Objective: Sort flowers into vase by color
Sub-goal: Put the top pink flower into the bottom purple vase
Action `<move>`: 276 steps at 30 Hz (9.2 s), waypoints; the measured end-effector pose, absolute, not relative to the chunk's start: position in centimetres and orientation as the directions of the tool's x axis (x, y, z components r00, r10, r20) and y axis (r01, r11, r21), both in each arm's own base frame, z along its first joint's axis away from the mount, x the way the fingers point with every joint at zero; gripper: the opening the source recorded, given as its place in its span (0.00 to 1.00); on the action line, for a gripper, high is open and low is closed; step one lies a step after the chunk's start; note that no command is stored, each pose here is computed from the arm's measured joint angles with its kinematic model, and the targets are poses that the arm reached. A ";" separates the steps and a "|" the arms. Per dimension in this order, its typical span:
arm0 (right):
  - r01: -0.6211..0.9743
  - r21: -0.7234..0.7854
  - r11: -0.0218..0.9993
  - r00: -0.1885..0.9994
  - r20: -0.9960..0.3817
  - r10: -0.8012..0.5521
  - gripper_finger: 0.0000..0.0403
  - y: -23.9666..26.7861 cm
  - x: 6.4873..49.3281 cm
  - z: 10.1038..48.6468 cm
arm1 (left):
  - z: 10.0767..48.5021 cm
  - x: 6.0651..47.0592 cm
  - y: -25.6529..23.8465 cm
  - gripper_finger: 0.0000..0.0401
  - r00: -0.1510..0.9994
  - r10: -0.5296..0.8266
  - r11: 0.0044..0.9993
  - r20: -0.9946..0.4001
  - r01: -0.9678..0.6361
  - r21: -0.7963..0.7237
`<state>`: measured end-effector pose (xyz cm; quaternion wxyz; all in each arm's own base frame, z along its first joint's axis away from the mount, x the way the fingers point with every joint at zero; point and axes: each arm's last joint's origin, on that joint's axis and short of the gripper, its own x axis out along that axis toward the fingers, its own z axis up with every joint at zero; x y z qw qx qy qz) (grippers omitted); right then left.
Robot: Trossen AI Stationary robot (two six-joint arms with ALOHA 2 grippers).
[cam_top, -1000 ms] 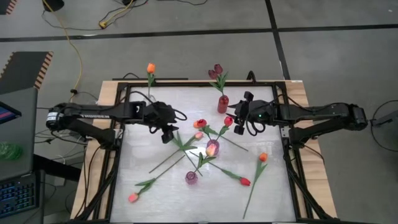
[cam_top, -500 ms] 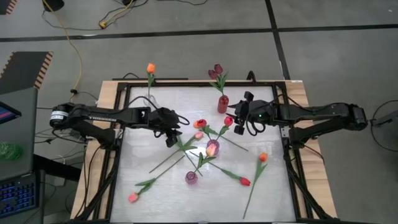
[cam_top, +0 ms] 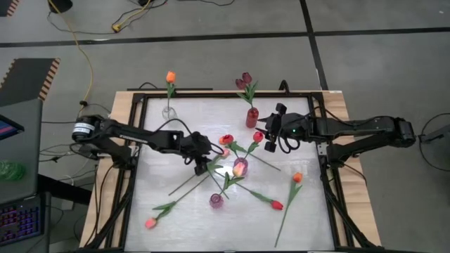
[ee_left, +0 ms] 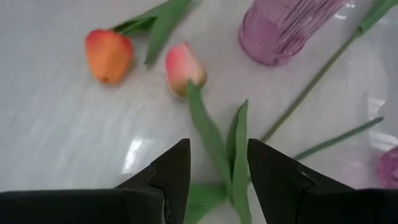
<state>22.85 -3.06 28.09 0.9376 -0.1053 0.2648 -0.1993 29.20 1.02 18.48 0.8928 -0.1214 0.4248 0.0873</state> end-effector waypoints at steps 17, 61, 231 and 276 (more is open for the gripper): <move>0.318 -0.303 0.898 0.779 -0.456 -0.429 0.45 -3.1 22.8 28.1 | 16.0 31.0 1.0 0.36 0.628 0.083 0.949 -0.774 -0.286 -0.131; 0.310 -0.308 0.899 0.770 -0.473 -0.428 0.45 -3.0 22.7 27.9 | 12.5 32.1 1.3 0.02 0.582 0.141 0.885 -0.801 -0.437 -0.162; 0.311 -0.306 0.900 0.770 -0.473 -0.427 0.45 -3.0 22.7 27.9 | 23.7 25.6 -13.9 0.00 0.900 0.237 0.971 0.367 -0.235 -0.051; 0.312 -0.306 0.900 0.770 -0.473 -0.428 0.45 -3.0 22.7 27.9 | 23.4 23.6 -15.7 0.27 0.854 0.472 0.879 0.219 -0.474 -0.044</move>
